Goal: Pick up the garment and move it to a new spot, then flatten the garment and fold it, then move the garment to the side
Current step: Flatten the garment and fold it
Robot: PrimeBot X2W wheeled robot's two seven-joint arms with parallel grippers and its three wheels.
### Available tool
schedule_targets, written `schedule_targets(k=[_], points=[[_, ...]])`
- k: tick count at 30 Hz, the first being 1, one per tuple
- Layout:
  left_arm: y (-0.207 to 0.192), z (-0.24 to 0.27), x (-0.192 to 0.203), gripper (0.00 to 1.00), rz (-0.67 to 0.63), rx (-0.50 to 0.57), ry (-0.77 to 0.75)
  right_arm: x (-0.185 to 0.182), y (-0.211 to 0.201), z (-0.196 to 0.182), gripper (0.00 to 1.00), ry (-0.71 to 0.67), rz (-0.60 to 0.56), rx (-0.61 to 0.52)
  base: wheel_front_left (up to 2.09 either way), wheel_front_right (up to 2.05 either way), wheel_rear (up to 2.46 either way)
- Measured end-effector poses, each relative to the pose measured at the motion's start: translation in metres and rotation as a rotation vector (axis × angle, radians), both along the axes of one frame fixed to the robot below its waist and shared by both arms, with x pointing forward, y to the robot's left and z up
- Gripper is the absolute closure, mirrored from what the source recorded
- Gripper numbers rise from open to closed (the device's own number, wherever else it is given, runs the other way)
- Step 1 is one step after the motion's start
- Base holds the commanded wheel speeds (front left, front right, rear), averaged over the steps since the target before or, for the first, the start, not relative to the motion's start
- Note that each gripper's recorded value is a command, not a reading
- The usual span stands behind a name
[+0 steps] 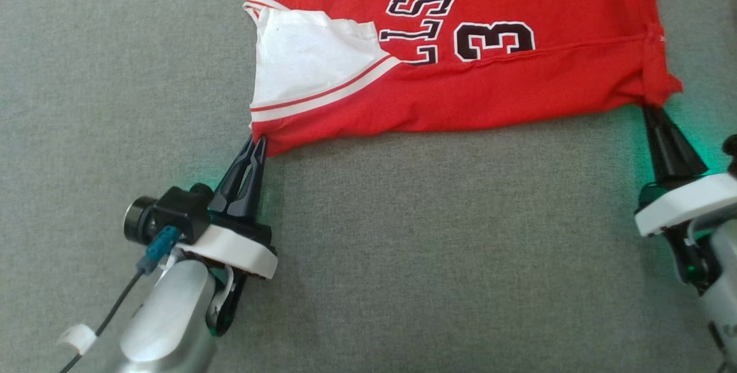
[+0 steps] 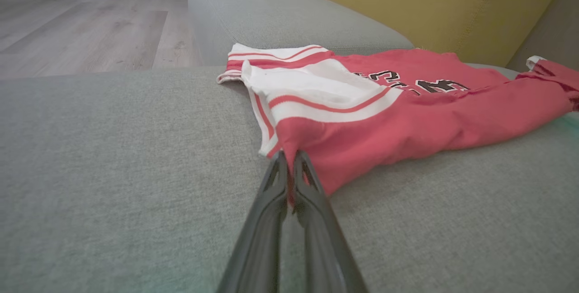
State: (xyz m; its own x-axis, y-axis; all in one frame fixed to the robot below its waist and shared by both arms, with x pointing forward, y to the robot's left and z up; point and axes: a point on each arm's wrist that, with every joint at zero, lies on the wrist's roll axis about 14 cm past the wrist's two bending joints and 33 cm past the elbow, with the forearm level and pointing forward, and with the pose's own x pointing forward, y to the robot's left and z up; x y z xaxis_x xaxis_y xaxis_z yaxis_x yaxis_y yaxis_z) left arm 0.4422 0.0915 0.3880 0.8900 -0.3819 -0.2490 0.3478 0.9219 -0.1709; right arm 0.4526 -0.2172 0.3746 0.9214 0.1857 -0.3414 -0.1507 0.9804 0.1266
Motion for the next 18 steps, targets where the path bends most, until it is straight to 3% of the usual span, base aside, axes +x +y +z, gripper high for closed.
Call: schedule_targets(k=[18], points=[[0.002,0.005,-0.033,1.00,0.007,-0.028,0.003,-0.042,-0.040,-0.012,1.00,0.089,-0.045,-0.060,0.00,0.00,0.00]])
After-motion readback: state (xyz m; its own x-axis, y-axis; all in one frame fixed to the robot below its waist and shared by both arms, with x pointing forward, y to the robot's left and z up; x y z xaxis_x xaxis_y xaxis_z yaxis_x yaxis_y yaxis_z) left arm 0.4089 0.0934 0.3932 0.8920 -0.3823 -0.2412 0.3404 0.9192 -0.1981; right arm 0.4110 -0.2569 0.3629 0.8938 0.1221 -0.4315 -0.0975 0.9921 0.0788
